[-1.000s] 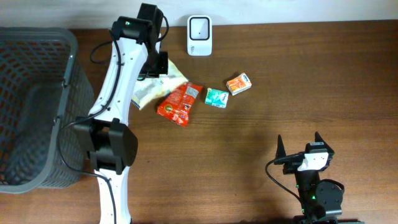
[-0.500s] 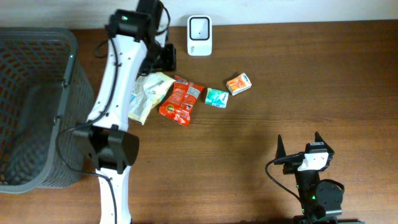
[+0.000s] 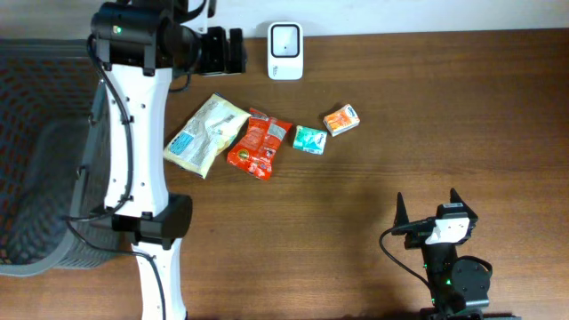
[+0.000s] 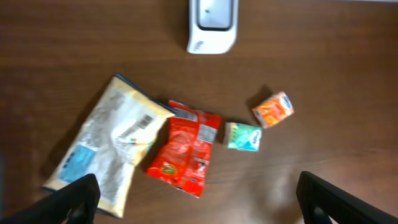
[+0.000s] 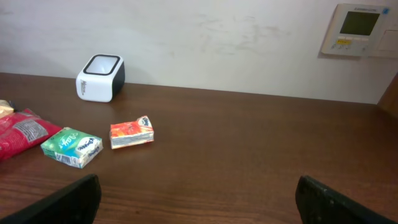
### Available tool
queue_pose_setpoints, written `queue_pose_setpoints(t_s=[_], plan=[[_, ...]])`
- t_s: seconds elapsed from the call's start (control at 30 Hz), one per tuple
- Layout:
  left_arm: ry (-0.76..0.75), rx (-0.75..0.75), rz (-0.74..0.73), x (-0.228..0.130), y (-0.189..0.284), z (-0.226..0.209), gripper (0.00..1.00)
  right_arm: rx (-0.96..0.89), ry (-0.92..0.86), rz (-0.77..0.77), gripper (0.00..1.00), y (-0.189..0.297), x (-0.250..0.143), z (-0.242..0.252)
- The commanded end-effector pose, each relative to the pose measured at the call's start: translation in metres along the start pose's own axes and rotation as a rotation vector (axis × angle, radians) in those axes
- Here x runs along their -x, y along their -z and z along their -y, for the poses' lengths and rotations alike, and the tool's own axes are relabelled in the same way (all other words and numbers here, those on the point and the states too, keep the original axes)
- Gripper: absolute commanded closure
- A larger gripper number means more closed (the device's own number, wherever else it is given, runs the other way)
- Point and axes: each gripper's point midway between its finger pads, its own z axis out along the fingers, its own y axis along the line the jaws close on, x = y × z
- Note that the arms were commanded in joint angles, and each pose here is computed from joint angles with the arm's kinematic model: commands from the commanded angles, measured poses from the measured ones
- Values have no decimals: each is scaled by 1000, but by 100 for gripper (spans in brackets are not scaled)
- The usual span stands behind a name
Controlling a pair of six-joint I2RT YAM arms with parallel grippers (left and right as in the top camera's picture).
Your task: Scan the item barcode
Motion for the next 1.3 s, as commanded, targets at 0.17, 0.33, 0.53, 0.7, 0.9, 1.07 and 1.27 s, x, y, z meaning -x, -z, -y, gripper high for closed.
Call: queue_pose_setpoints(t_s=[0.17,0.33,0.53,0.7,0.9,1.07,1.27], plan=[[-212,55,-174,-43,-50,42,1,0,3,-5,2,0,-3,0],[-189,41,-331,-73,-106,43,4,0,3,-5,2,0,-3,0],[-206,25,-445,-104,-152,52,1,0,3,-5,2,0,-3,0],[-209,18,-422,-99,-154,55,1,0,3,-5,2,0,-3,0],[-224,10,-409,-99,-168,61,1,0,3,-5,1,0,-3,0],[-236,97,-412,-99,-177,43,1,0,3,-5,2,0,-3,0],[-229,103,-437,-103,-174,40,1,0,3,-5,2,0,-3,0]])
